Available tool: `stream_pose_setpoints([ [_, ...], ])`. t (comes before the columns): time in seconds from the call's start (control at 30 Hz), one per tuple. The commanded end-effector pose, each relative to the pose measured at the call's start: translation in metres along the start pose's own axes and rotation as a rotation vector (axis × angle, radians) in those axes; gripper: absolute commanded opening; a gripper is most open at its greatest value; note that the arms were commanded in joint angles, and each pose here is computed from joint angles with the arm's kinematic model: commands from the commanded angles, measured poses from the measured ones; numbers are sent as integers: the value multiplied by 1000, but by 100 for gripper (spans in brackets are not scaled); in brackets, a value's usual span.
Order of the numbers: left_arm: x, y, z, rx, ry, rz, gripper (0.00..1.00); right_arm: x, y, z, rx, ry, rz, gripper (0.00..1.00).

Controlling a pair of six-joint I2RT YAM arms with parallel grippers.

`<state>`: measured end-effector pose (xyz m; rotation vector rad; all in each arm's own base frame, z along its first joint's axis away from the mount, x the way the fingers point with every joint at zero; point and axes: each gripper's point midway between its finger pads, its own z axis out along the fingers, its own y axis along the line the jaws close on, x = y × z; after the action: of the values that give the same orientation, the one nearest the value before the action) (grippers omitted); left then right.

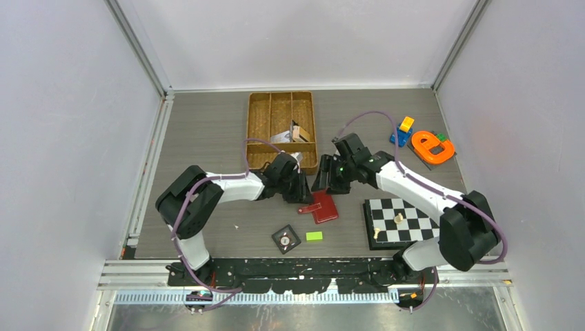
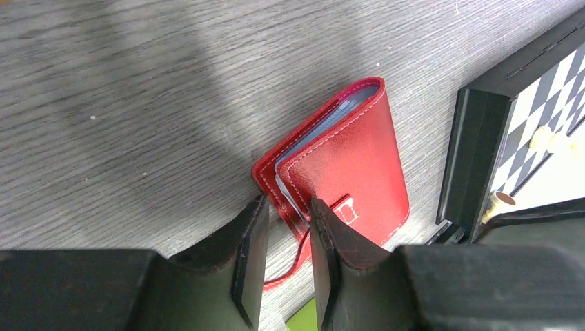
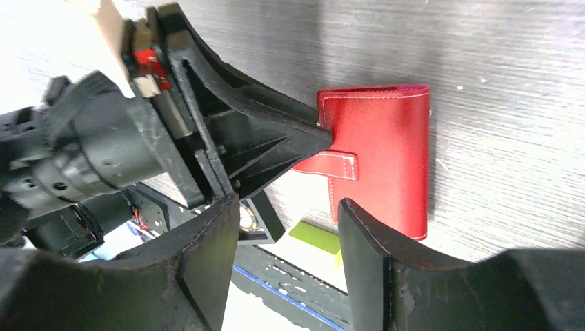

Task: Put the credit cards into the card holder
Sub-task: Pick up the card holder from the center of the board.

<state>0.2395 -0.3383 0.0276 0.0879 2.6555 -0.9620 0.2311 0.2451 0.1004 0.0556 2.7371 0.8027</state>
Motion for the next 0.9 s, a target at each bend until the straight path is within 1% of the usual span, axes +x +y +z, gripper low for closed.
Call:
stream_pose_setpoints([
  [0.0,20,29,5,-122,59,21,30,-23,-19,-25,81,-84,-15,60],
  [0.13,21,29,5,-115,67,24,29,-23,-43,-17,79,-47,32,59],
  [0.3,25,31,6,-117,75,20,26,-8,-45,0,-57,20,56,63],
  [0.47,27,33,5,-120,79,16,23,3,-57,19,-113,58,108,63],
  [0.63,30,36,5,-125,84,11,21,13,-71,36,-139,86,142,59],
  [0.87,32,37,7,-109,76,3,19,16,-56,51,-283,115,175,51],
])
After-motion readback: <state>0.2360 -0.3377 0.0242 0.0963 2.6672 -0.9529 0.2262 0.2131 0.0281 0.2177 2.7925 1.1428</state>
